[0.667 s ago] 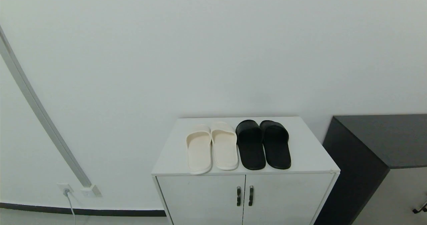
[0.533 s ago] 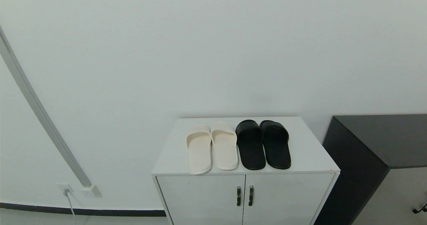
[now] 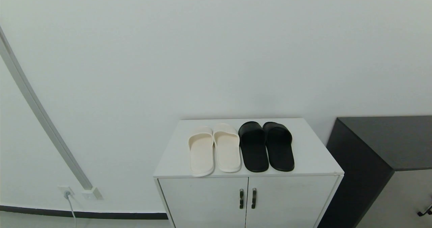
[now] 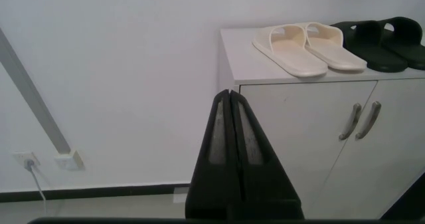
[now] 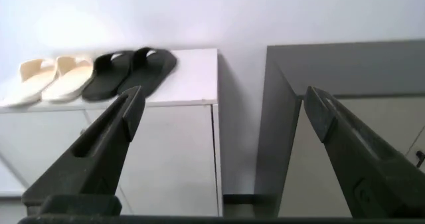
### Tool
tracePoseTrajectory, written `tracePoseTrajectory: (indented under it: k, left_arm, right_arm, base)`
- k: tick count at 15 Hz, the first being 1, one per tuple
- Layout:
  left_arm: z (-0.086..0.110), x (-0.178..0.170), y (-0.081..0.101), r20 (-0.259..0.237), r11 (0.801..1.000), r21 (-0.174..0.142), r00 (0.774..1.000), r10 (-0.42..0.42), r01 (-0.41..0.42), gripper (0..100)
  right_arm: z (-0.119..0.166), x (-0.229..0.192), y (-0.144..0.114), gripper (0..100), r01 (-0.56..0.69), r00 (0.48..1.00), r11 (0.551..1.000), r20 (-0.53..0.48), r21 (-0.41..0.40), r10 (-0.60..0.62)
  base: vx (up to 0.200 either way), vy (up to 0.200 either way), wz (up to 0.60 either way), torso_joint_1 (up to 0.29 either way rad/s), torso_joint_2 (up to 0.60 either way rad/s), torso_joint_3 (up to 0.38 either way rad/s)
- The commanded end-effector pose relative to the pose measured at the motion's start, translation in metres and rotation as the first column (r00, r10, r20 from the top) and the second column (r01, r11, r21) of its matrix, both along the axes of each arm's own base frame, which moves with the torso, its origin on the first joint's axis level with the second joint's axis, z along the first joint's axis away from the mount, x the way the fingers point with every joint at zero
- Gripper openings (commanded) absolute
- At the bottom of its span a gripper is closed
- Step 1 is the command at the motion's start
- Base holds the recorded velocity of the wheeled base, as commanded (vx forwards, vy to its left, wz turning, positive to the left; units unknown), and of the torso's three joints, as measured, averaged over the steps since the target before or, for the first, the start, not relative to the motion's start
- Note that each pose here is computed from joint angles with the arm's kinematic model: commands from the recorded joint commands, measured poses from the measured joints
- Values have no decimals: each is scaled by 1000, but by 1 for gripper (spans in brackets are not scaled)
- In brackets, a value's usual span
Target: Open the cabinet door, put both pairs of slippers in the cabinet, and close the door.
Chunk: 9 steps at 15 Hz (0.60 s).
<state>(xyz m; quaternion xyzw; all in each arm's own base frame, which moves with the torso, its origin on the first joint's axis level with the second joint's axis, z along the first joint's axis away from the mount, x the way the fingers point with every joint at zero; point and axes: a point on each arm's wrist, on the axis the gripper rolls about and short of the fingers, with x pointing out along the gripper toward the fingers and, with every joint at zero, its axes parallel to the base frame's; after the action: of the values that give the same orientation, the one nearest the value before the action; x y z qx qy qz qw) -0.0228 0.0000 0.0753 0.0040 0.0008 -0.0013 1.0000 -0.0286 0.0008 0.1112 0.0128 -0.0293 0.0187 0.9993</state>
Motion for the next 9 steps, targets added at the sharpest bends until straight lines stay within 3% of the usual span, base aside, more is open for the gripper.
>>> tracePoseTrajectory:
  k: [1,4,7,9]
  left_arm:
    - [0,0,0,-1,1000,1,1000,-1,1,0]
    - [0,0,0,-1,1000,1,1000,-1,1,0]
    - [0,0,0,-1,1000,0,1000,3,-3,0]
    - [0,0,0,-1,1000,1,1000,1,-1,0]
  right_arm:
    - [16,23,2,100,-105,967,988,-244,-112,75]
    - [34,72,5,100,-233,903,970,-386,-71,189]
    - [62,111,21,100,-332,865,943,-404,-14,298]
    - [79,130,46,100,-370,835,928,-421,50,356]
  base:
    - [0,0,0,0,0,0]
    - [0,0,0,0,0,0]
    - [0,0,0,0,0,0]
    - [0,0,0,0,0,0]
